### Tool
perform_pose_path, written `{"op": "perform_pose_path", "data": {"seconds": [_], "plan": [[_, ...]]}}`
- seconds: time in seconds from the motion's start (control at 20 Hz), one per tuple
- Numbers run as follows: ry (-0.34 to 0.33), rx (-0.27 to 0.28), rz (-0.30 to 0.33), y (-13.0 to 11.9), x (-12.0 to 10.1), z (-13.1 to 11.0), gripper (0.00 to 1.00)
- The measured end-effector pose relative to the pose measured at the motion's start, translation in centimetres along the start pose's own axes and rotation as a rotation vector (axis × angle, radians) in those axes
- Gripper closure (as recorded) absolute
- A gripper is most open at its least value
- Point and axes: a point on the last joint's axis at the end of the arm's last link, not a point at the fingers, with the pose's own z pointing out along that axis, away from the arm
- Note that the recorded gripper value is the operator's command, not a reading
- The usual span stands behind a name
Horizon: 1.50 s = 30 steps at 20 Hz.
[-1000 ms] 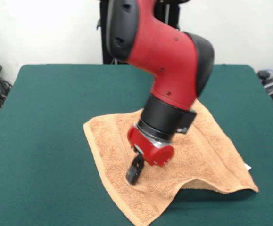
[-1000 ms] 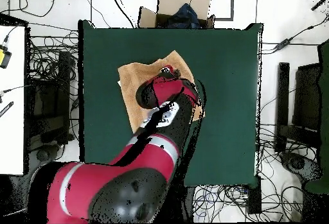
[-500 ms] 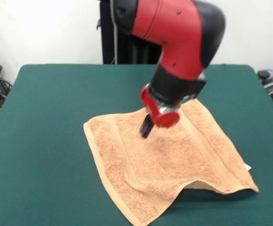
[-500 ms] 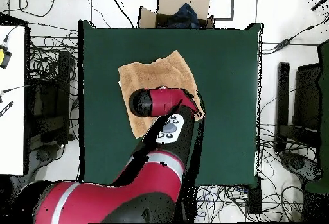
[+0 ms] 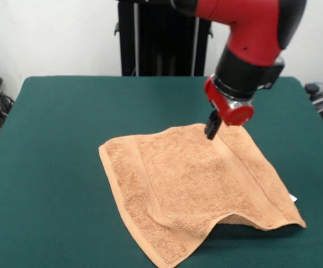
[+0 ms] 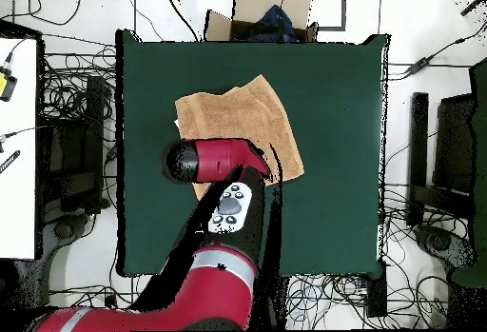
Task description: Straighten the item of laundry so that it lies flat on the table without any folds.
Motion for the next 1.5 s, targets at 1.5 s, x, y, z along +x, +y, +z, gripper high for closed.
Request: {"op": "perform_pose_path", "data": {"seconds": [1.5], "plan": [[0.068, 0.001, 0.006, 2.0, 3.2, 6.3, 1.00]]}}
